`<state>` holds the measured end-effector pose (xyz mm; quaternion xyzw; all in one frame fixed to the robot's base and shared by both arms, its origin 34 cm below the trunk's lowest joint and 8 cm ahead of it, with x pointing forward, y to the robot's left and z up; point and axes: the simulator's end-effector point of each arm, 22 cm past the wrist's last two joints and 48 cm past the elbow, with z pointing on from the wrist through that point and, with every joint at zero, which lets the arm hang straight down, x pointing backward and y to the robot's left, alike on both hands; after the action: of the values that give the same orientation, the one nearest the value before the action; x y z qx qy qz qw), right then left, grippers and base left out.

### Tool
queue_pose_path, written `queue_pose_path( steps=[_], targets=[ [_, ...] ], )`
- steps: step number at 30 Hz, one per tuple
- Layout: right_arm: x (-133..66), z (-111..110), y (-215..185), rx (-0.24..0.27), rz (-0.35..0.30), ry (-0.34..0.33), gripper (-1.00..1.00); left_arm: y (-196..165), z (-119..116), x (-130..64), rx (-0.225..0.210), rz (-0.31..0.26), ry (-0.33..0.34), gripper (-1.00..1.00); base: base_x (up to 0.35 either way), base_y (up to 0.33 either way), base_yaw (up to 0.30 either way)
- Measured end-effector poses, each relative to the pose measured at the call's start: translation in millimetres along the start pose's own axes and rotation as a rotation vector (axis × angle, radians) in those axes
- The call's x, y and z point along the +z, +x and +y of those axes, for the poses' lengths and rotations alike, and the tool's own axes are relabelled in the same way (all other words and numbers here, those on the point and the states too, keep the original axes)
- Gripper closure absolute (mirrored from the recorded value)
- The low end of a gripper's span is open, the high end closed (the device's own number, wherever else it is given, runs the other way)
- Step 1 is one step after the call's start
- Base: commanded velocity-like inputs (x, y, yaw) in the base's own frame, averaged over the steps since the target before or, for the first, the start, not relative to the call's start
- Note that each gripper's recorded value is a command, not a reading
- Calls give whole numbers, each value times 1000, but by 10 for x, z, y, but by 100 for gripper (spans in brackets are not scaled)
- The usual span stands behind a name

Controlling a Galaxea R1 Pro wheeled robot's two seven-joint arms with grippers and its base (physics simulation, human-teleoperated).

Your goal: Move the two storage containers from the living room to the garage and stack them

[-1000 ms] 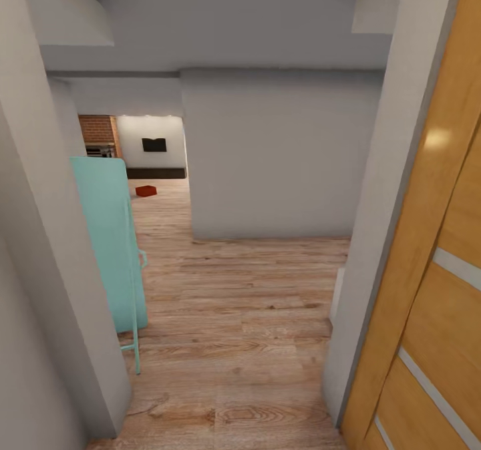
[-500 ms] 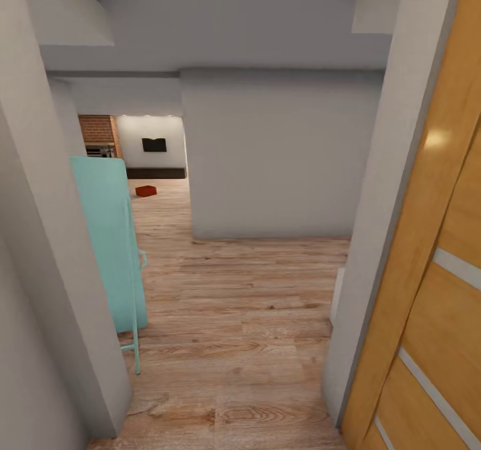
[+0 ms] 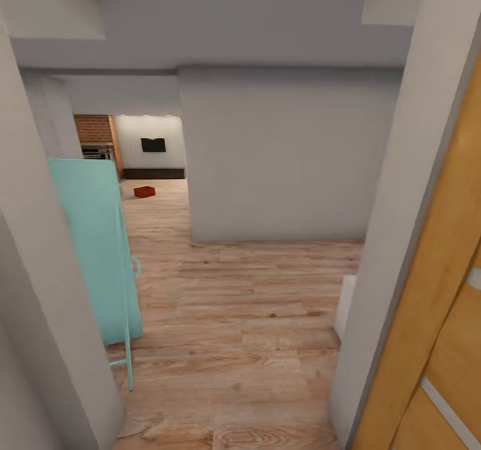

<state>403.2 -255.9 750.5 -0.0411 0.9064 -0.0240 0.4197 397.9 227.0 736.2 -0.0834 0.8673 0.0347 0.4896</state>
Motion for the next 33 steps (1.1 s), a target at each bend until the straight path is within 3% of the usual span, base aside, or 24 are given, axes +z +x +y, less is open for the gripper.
queue_pose_path(
  steps=[25,33],
  targets=[
    [-4,22,34,-2,7,-10,-100,0,-1,0,0,0,0,-100,330,0,0],
    [0,13,34,-5,7,-9,-100,-2,-3,4,1,-1,1,-100,94,0,0]
  ],
)
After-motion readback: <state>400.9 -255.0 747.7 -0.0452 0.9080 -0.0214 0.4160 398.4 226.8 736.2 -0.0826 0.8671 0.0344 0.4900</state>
